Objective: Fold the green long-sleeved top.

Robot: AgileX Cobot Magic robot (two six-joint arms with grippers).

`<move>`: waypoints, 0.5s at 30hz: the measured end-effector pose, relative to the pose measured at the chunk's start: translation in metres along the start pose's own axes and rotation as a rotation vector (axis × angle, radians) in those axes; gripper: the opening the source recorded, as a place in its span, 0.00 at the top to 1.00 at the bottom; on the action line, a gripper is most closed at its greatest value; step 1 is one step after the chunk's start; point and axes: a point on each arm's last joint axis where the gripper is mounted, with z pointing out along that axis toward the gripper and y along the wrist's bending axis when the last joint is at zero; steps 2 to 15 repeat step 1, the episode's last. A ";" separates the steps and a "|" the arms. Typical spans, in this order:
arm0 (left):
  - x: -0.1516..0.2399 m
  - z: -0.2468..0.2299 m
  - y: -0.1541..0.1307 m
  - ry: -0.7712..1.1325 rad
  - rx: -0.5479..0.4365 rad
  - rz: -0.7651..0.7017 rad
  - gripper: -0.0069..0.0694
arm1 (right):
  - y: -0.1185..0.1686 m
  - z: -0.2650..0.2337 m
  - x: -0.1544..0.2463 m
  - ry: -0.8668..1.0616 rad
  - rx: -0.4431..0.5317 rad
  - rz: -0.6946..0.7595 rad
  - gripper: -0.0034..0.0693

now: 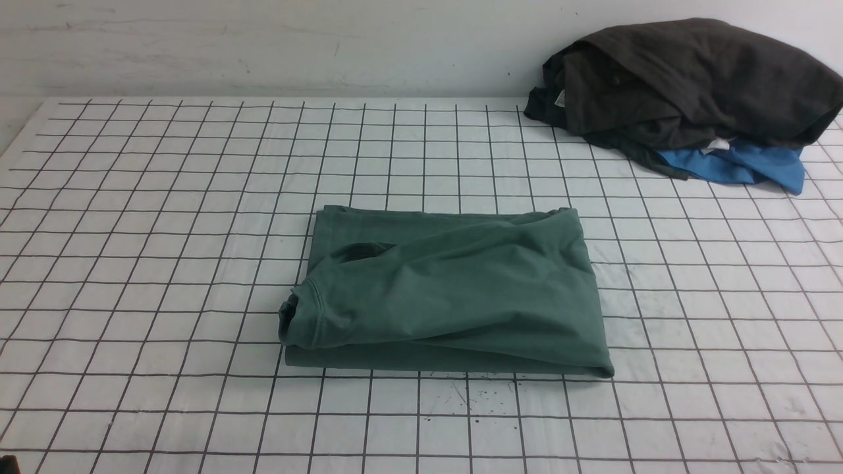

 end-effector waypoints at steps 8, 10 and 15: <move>0.000 0.000 0.000 0.000 0.000 0.000 0.92 | 0.000 0.000 0.000 0.000 0.000 0.000 0.97; 0.000 0.000 0.000 0.000 0.000 0.000 0.92 | 0.000 0.000 0.000 0.000 0.000 0.000 0.97; 0.000 0.000 0.000 0.000 0.000 0.000 0.92 | 0.000 0.000 0.000 0.000 0.000 0.000 0.97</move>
